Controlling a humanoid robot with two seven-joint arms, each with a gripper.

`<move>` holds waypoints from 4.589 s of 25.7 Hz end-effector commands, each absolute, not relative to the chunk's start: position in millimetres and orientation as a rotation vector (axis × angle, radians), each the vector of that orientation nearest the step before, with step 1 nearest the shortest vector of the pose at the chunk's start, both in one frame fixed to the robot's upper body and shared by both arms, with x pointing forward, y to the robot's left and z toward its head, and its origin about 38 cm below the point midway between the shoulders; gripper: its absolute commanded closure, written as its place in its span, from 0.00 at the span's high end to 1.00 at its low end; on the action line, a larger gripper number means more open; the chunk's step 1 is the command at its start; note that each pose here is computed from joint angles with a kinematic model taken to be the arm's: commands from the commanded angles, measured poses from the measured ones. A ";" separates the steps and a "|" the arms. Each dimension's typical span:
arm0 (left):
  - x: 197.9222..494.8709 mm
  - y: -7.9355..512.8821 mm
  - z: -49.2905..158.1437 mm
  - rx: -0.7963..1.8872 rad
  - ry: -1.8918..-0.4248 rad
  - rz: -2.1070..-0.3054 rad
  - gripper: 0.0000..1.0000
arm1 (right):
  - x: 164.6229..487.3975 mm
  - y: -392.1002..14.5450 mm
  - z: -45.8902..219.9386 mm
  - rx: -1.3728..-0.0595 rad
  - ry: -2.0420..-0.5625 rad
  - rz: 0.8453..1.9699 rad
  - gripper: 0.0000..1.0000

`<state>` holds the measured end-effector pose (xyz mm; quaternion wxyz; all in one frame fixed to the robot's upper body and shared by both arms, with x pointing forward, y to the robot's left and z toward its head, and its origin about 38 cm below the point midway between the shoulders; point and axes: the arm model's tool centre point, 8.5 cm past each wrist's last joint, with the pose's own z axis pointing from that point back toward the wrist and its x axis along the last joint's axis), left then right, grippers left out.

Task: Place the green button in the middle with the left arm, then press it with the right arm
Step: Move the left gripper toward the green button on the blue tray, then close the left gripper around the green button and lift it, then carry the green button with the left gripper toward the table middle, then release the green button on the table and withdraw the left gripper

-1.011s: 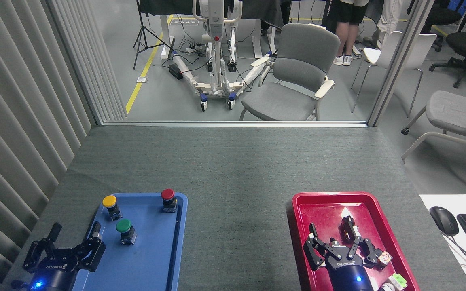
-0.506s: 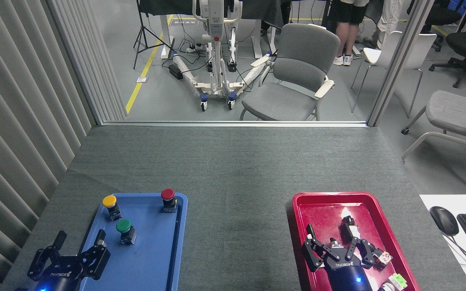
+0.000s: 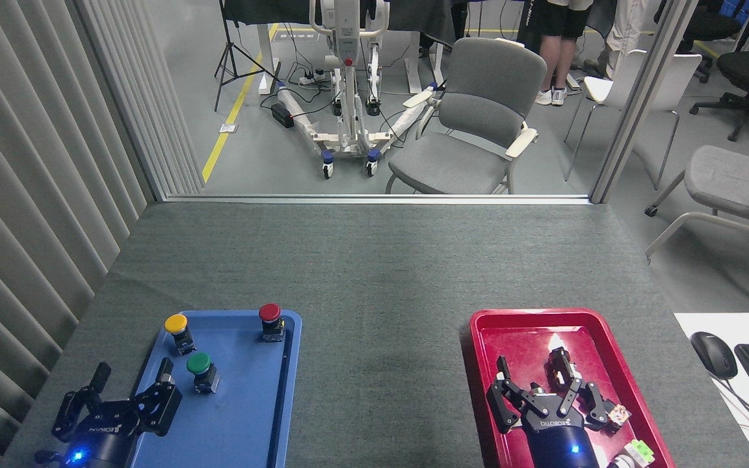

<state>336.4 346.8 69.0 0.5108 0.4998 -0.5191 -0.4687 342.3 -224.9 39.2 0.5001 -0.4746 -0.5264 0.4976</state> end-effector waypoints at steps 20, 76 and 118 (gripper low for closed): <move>395.9 330.4 -20.6 1.044 -1.020 -1.351 0.99 | 343.3 -213.5 39.2 -1.171 -1.267 1.276 1.00; 415.6 96.4 -23.8 0.693 -1.482 -1.816 0.00 | 342.8 -212.6 30.4 -1.136 -1.235 1.285 1.00; 369.1 280.9 50.2 1.191 -1.308 -1.359 0.99 | 390.4 -31.8 23.4 -0.893 -1.464 1.606 0.00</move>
